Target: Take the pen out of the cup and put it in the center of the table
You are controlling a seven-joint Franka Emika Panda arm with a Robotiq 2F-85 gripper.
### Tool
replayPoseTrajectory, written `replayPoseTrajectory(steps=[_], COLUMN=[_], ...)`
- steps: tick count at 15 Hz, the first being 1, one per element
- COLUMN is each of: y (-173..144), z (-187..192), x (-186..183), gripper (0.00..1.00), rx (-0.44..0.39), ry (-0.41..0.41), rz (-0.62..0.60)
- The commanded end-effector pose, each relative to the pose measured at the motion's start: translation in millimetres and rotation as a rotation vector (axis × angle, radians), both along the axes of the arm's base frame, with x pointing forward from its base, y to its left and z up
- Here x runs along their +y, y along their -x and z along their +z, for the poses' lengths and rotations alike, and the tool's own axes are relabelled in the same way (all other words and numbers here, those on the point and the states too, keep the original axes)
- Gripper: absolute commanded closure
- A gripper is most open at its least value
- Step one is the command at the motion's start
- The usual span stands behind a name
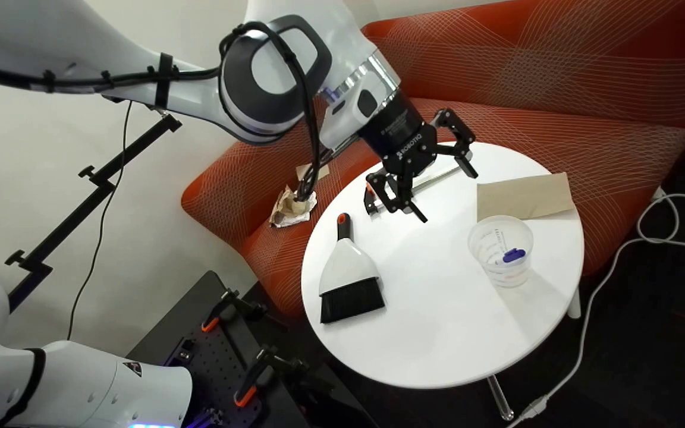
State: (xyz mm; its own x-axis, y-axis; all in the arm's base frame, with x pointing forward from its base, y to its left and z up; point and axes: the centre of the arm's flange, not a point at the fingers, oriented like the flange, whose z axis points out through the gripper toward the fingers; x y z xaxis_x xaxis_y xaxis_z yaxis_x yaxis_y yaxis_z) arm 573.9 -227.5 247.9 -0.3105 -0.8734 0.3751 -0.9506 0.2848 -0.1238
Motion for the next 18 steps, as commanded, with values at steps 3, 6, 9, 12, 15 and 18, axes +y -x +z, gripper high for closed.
replayPoseTrajectory(steps=[3,6,9,12,15,18], y=[-11.1,-15.8,-20.3,-24.2,-28.0,-31.6], z=[-25.3,-35.9,-45.5,-55.0,-63.4,-72.8], x=[-15.0,-22.2,-31.4,-40.7,-48.7,-55.3], gripper=[0.22,0.35,0.38,0.43,0.54,0.53], rx=[0.014,0.017,0.018,0.027,0.035,0.044], ry=[-0.004,-0.011,-0.015,-0.017,-0.014,-0.012], rz=[0.025,0.052,0.065,0.068,0.07,0.065])
